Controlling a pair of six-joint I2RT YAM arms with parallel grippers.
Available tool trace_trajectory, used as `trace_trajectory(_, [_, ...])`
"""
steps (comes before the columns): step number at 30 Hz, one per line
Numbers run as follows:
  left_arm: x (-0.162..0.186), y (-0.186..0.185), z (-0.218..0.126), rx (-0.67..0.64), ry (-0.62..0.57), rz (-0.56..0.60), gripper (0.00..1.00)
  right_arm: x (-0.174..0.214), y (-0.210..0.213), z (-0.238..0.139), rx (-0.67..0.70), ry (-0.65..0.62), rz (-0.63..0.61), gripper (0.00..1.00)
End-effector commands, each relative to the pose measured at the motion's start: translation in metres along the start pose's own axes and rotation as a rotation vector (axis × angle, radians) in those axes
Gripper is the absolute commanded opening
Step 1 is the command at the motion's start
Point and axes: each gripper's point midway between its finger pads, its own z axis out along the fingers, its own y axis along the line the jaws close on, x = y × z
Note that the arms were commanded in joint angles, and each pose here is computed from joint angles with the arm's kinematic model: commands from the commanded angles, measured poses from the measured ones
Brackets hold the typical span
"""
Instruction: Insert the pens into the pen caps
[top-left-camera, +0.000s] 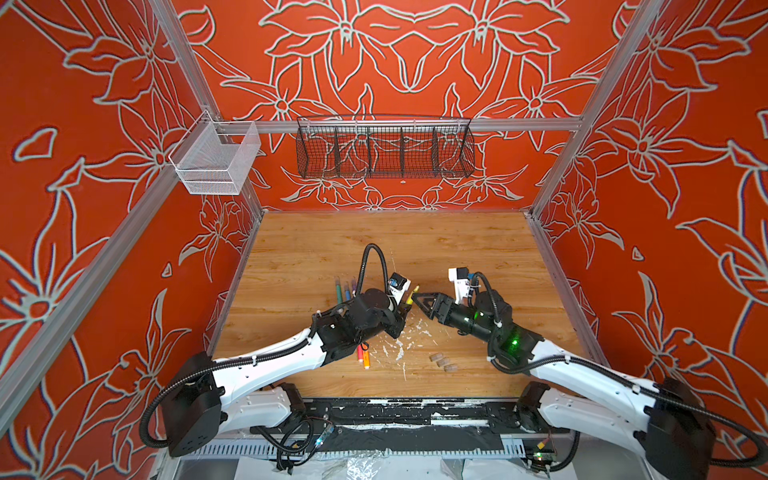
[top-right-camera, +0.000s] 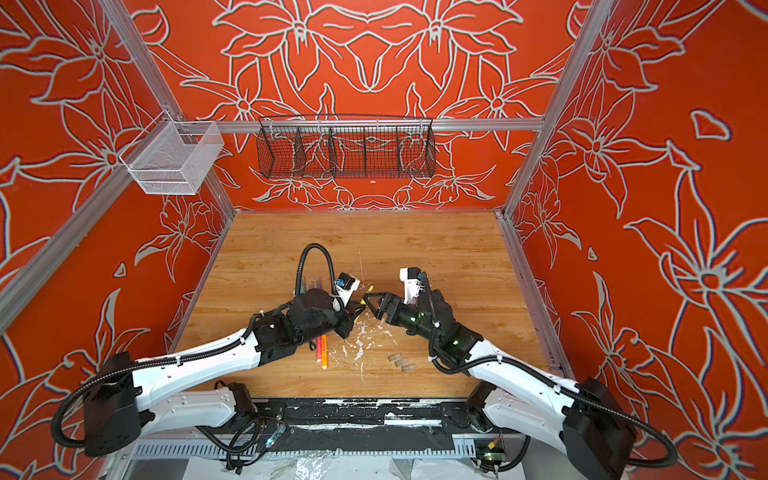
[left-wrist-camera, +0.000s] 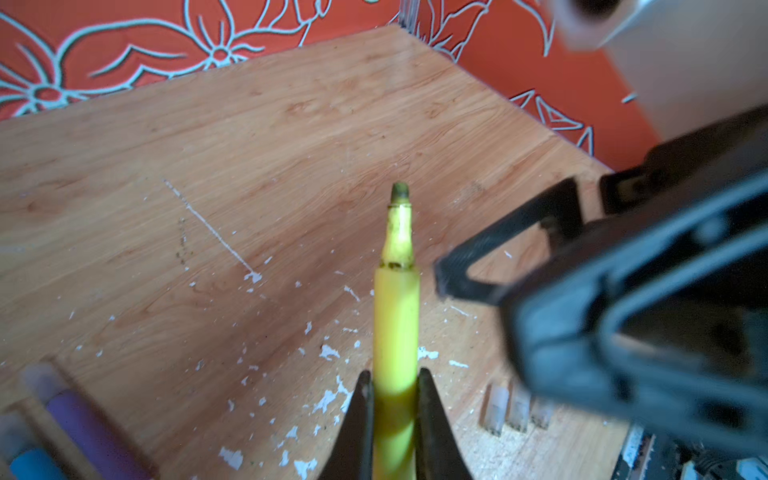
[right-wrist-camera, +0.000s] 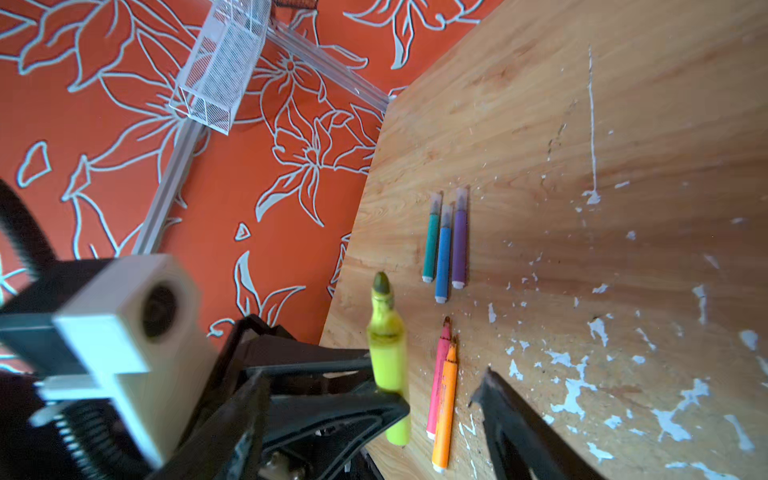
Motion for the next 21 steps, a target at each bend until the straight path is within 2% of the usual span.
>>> trace_trajectory(1, [-0.015, -0.012, -0.004, 0.063, -0.06, 0.031, 0.0, -0.018, 0.027, 0.003, -0.061, -0.085, -0.004, 0.79])
trace_trajectory(5, [-0.016, -0.016, -0.008, 0.093, -0.073, 0.034, 0.0, -0.016, 0.015, 0.006, -0.006, -0.097, 0.009, 0.75])
trace_trajectory(14, [-0.014, -0.026, -0.01, 0.15, -0.071, 0.055, 0.0, -0.02, 0.017, 0.007, 0.008, -0.123, -0.005, 0.63])
trace_trajectory(19, [-0.012, -0.028, -0.008, 0.164, -0.062, 0.064, 0.0, -0.022, 0.023, 0.01, -0.002, -0.12, -0.002, 0.52])
trace_trajectory(21, [-0.012, -0.029, -0.007, 0.167, -0.06, 0.062, 0.0, -0.021, 0.024, 0.014, -0.001, -0.114, 0.002, 0.43])
